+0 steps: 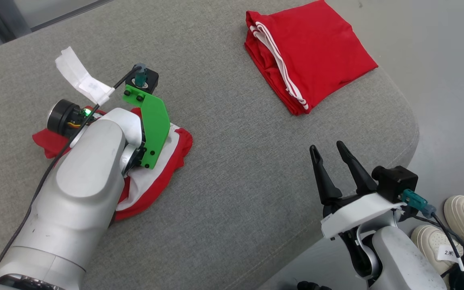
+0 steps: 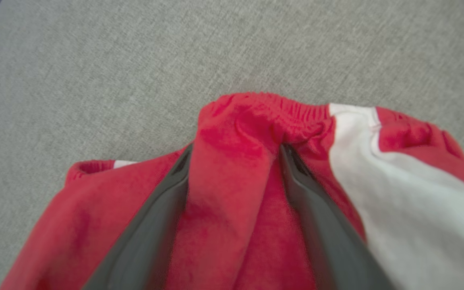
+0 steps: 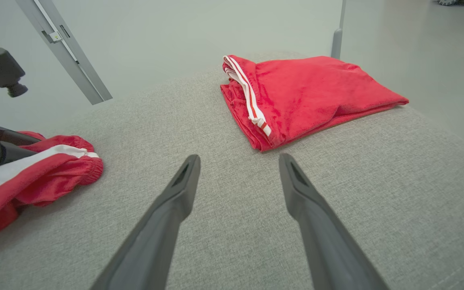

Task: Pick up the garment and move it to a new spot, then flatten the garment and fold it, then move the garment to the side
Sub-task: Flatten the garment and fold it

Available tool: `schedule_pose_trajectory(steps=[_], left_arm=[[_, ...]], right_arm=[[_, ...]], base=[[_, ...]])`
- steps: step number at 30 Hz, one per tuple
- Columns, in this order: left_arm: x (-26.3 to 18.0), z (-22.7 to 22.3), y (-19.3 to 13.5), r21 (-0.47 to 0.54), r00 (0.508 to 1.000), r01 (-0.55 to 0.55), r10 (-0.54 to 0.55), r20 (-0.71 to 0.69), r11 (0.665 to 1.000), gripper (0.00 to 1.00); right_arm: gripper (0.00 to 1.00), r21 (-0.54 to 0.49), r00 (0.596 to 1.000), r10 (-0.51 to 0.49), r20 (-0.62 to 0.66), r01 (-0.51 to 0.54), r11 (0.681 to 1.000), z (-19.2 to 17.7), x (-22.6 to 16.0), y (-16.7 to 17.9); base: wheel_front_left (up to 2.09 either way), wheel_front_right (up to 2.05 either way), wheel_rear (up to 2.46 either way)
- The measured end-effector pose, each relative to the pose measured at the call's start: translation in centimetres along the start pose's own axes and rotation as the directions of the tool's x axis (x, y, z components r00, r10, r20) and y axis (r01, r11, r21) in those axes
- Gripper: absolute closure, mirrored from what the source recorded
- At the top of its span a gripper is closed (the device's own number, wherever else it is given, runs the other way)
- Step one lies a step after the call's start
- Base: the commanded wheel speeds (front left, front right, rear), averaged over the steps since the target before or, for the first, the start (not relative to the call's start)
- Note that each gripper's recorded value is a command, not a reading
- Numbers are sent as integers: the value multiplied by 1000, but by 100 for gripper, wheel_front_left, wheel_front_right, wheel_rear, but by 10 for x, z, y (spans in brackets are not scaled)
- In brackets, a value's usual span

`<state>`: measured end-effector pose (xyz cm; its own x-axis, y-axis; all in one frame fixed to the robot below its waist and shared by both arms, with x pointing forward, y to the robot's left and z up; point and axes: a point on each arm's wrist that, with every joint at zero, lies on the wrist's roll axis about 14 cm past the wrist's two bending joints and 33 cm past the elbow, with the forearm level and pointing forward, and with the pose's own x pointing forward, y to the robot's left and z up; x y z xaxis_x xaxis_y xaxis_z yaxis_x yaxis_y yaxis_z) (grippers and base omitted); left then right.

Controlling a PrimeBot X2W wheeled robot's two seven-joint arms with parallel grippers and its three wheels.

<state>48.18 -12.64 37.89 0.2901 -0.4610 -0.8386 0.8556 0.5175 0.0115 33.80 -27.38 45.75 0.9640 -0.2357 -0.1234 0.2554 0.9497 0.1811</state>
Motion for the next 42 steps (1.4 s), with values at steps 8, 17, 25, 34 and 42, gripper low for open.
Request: schedule_pose_trajectory(steps=[8,17,25,34,42], left_arm=[[-20,63,-18,-127,938,111,-61,342,986,100],[-125,161,-2,-236,555,353,1,832,905,100],[-228,195,-3,-189,183,532,106,977,825,100],[-158,84,45,-545,429,380,379,820,747,100],[-122,-81,91,-842,591,157,635,499,516,100]], right_arm=[[0,-2,1000,25,4,-25,1000,1,8,7],[0,-9,995,97,11,-97,995,3,19,25],[0,-9,985,173,21,-173,985,7,27,46],[0,0,962,271,18,-271,963,7,36,79],[0,11,938,345,12,-345,938,6,39,107]], base=[[0,0,0],[0,0,0],[0,0,0],[0,0,0],[0,0,0]])
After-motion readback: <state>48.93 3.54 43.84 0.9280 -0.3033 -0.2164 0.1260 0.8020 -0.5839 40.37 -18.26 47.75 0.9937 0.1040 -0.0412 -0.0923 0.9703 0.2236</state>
